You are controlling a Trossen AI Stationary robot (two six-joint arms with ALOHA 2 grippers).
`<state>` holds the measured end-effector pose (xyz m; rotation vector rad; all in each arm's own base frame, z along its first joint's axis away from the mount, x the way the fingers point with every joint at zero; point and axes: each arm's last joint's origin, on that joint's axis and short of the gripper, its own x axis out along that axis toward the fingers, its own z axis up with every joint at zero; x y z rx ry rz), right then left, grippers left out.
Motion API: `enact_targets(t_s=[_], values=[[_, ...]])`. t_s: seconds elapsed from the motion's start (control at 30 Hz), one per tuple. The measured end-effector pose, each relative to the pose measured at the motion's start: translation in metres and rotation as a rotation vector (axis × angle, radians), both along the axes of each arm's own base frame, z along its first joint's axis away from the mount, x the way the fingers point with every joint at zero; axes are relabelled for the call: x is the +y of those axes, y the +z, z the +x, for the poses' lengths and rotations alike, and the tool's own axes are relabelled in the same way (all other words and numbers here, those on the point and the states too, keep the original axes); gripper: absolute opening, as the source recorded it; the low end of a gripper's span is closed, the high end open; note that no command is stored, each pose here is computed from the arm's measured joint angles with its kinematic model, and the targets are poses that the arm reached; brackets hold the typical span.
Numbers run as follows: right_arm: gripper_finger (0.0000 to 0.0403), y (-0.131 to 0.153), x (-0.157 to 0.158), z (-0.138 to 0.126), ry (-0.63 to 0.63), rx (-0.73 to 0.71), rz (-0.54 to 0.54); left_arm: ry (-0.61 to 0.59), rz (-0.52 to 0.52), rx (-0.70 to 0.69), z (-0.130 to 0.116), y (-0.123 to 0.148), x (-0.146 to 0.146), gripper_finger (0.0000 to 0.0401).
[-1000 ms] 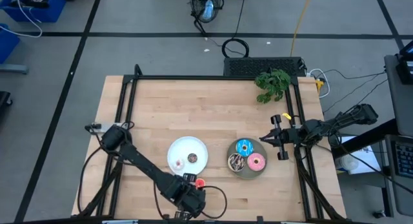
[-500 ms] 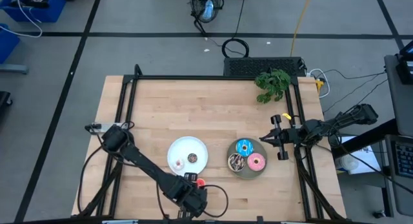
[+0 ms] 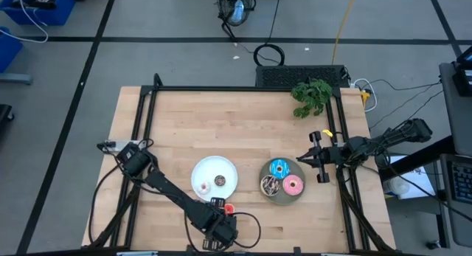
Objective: Pick & Place donuts
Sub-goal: Put the small blue donut on the white plate
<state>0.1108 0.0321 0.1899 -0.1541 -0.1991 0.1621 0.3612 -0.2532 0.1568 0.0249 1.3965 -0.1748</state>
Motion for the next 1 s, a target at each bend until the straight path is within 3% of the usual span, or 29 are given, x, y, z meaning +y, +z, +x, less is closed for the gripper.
enact_targets(t_s=[0.27,0.47,0.6,0.87,1.0], values=[[0.0000,0.000,0.000,0.000,0.001,0.002,0.002,0.000,0.008,0.004,-0.003,-0.012,0.005,0.0207],[0.0000,0.000,0.000,0.000,0.007,0.006,0.038,0.005,-0.043,-0.001,-0.004,-0.026,0.009,0.0201],[0.0000,0.000,0.000,0.000,0.007,0.004,0.039,0.017,-0.040,0.013,-0.005,-0.027,0.009,0.0158],[0.0000,0.000,0.000,0.000,0.009,0.004,0.039,-0.005,-0.038,0.030,-0.006,-0.026,0.009,0.0015],[0.0000,0.000,0.000,0.000,0.011,0.004,0.038,-0.018,0.003,0.094,-0.005,-0.009,0.008,0.0022]])
